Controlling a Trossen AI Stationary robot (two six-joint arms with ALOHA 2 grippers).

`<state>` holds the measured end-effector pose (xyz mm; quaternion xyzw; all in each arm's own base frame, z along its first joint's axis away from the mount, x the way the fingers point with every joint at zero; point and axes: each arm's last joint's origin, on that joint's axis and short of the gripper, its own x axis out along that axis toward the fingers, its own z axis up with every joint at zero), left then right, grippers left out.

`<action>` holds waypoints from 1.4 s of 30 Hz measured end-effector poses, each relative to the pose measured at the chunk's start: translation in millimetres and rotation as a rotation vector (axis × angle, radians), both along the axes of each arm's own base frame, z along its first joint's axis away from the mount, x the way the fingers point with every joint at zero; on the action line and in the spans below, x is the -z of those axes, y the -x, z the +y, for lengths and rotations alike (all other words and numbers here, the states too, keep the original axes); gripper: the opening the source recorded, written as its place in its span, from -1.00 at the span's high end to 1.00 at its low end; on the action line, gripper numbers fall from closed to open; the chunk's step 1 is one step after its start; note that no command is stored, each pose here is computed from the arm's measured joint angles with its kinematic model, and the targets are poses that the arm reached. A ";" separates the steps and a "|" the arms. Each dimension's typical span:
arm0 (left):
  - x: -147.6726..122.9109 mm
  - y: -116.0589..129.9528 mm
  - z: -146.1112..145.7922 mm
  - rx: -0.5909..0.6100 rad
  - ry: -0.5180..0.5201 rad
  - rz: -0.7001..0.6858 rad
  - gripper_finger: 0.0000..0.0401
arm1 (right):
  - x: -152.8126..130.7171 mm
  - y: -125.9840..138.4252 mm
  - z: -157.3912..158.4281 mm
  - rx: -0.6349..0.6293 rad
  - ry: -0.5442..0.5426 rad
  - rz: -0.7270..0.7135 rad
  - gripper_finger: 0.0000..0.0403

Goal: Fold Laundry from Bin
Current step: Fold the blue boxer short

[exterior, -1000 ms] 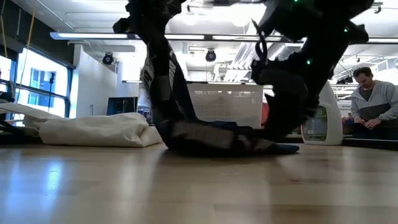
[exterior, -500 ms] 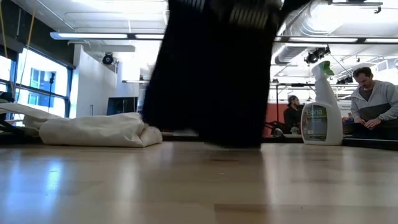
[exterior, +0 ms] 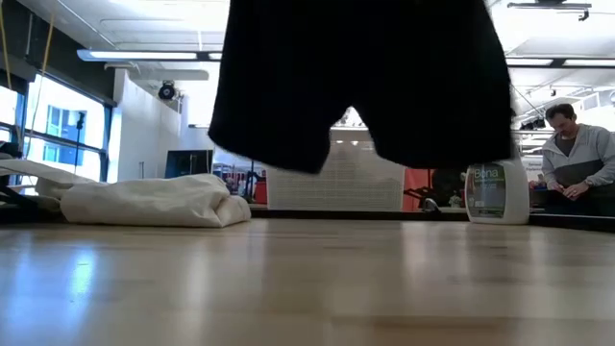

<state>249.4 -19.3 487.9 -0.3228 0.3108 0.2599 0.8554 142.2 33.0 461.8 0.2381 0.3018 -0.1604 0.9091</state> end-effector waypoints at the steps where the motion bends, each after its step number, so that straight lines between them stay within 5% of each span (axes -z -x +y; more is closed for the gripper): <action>1: 4.4 -2.6 3.5 -0.034 -0.017 0.037 1.00 | 3.1 -1.1 -2.7 0.049 0.040 0.019 1.00; 10: 40.9 -44.8 46.2 -0.150 -0.264 0.304 1.00 | 42.1 -13.2 -33.3 0.411 0.355 0.210 1.00; 18: 64.1 -72.3 63.3 -0.164 -0.534 0.498 1.00 | 71.8 -15.3 -40.8 0.456 0.419 0.322 1.00; 26: 130.9 -113.0 0.7 -0.013 -0.544 0.621 1.00 | 167.8 -30.5 -1.3 0.272 0.213 0.413 1.00; 35: 243.4 -118.9 -86.4 0.189 -0.478 0.753 1.00 | 254.2 -37.9 47.7 0.052 -0.097 0.221 1.00; 42: 290.2 -114.6 -110.8 0.362 -0.268 0.713 0.95 | 298.4 -21.6 54.9 0.033 -0.249 0.234 1.00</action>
